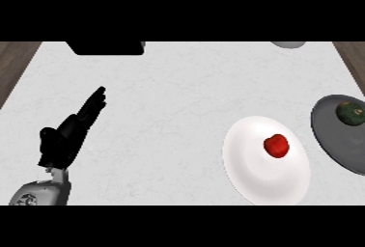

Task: Pick the squash from the plate and place it in the pan

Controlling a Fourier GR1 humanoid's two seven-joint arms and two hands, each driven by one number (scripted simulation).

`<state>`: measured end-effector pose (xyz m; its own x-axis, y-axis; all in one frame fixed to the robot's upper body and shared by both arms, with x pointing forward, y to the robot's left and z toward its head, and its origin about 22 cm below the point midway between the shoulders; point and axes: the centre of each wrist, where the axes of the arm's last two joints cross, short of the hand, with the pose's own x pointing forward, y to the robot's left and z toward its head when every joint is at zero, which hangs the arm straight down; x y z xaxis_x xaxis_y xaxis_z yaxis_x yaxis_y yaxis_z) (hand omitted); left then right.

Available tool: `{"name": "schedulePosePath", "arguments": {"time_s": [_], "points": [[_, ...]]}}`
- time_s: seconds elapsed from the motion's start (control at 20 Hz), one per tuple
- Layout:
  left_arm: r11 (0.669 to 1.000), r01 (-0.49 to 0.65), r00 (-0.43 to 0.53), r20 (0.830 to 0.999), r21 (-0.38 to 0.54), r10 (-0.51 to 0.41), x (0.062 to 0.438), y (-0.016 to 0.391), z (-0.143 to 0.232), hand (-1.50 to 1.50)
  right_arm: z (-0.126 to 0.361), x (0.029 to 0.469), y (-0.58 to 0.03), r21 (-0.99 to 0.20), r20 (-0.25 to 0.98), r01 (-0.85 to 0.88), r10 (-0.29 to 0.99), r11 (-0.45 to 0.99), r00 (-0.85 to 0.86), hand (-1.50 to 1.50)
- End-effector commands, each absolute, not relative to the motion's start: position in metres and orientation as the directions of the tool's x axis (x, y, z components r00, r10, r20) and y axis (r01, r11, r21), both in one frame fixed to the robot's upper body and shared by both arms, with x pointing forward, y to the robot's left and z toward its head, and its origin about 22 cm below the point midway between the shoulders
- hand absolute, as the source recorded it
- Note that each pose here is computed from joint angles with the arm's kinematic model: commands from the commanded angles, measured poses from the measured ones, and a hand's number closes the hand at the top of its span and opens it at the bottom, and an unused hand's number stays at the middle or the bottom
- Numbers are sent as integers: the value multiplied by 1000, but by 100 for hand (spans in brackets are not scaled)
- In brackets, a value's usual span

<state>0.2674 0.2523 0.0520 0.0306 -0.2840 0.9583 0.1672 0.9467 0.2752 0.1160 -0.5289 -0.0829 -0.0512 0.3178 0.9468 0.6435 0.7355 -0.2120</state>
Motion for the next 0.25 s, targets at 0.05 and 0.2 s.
{"name": "schedulePosePath", "arguments": {"time_s": [0.05, 0.2], "points": [[952, 151, 39, 961, 266, -274, 254, 265, 39, 0, -90, 91, -526, -191, 927, 637, 351, 747, -134, -150], [946, 158, 41, 956, 282, -291, 280, 241, 49, 0, -115, 86, -504, -199, 928, 653, 355, 731, -114, -150]]}}
